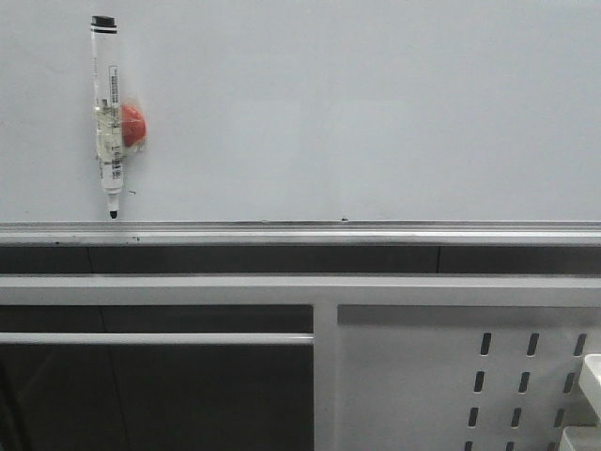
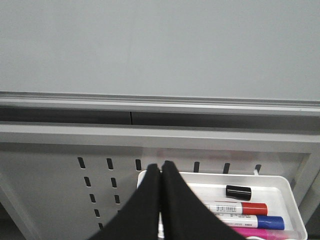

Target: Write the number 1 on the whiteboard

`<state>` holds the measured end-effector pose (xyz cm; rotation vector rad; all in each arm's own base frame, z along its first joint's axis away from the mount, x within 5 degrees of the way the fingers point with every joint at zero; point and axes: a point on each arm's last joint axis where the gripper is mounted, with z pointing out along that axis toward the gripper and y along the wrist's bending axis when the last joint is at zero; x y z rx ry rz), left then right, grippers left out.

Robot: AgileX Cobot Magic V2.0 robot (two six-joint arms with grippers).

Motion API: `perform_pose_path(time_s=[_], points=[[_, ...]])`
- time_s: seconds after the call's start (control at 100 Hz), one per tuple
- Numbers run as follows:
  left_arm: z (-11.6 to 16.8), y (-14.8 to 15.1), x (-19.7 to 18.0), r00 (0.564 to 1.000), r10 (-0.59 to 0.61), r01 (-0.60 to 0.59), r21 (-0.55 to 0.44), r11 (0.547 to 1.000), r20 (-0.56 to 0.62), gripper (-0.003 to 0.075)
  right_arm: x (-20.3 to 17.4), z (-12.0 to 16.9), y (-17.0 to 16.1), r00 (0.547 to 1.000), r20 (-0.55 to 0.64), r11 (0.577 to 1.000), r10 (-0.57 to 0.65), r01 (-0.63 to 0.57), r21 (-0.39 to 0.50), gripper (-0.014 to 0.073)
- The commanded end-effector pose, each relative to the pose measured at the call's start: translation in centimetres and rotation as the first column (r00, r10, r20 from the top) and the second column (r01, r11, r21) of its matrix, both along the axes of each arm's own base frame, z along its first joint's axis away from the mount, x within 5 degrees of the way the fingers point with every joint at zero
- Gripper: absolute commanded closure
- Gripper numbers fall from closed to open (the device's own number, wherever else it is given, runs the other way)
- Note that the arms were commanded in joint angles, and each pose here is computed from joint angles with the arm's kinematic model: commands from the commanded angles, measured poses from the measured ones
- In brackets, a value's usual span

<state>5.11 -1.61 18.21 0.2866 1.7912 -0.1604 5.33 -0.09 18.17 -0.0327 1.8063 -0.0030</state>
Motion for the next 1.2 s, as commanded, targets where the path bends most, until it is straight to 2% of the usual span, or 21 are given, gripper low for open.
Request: perform_pose_path(time_s=[0.0, 0.68, 0.83, 0.89, 0.94, 1.0, 1.02, 1.05, 1.08, 1.12, 1.15, 1.16, 1.19], points=[[-0.5, 0.0, 0.1, 0.999, 0.013, -0.012, -0.031, 0.999, 0.039, 0.074, 0.0, 0.0, 0.0, 0.999, 0.038, 1.0, 0.001, -0.001, -0.002, 0.0645], [-0.5, 0.0, 0.1, 0.999, 0.013, -0.012, -0.031, 0.999, 0.039, 0.074, 0.0, 0.0, 0.0, 0.999, 0.038, 1.0, 0.001, -0.001, -0.002, 0.0645], [-0.3, 0.2, 0.2, 0.997, 0.018, -0.02, 0.031, 0.999, 0.077, 0.074, 0.0, 0.1, 0.0, 0.998, 0.059, 1.0, 0.004, -0.004, -0.003, 0.0645], [0.2, 0.2, 0.2, 0.992, 0.026, -0.025, -0.005, 1.0, 0.124, 0.074, 0.1, 0.7, 0.1, 0.993, 0.117, 1.0, 0.012, -0.012, 0.002, 0.0645], [1.0, 0.2, 0.3, 0.981, 0.052, -0.026, -0.139, 0.99, 0.185, 0.074, 0.2, 1.5, 0.3, 0.978, 0.206, 0.997, 0.019, -0.034, 0.066, 0.0645], [1.9, 0.4, 0.3, 0.968, 0.109, -0.031, -0.323, 0.946, 0.225, 0.074, 0.1, 2.7, 0.4, 0.944, 0.331, 0.989, 0.013, -0.06, 0.132, 0.0645], [2.2, 0.5, 0.3, 0.965, 0.136, -0.034, -0.407, 0.913, 0.224, 0.074, 0.1, 3.0, 0.4, 0.934, 0.356, 0.984, 0.004, -0.067, 0.165, 0.0645], [2.5, 0.8, 0.3, 0.957, 0.17, -0.04, -0.473, 0.88, 0.235, 0.074, 0.0, 3.5, 0.4, 0.912, 0.41, 0.973, -0.016, -0.081, 0.218, 0.0645], [2.8, 1.0, 0.3, 0.951, 0.206, -0.045, -0.556, 0.83, 0.23, 0.074, -0.1, 3.8, 0.2, 0.897, 0.44, 0.956, -0.042, -0.091, 0.278, 0.0645], [3.1, 1.5, 0.3, 0.945, 0.262, -0.059, -0.689, 0.723, 0.193, 0.074, -0.2, 4.1, 0.0, 0.884, 0.459, 0.919, -0.089, -0.105, 0.38, 0.0645], [3.1, 1.7, 0.4, 0.945, 0.28, -0.067, -0.736, 0.673, 0.17, 0.074, -0.2, 4.3, -0.1, 0.878, 0.466, 0.902, -0.109, -0.11, 0.417, 0.0645], [3.1, 1.8, 0.4, 0.944, 0.291, -0.072, -0.764, 0.642, 0.155, 0.074, -0.2, 4.3, -0.1, 0.877, 0.465, 0.891, -0.12, -0.112, 0.44, 0.0645], [3.1, 2.0, 0.4, 0.943, 0.307, -0.082, -0.807, 0.584, 0.126, 0.074, -0.2, 4.4, -0.3, 0.869, 0.474, 0.87, -0.144, -0.117, 0.479, 0.0645]])
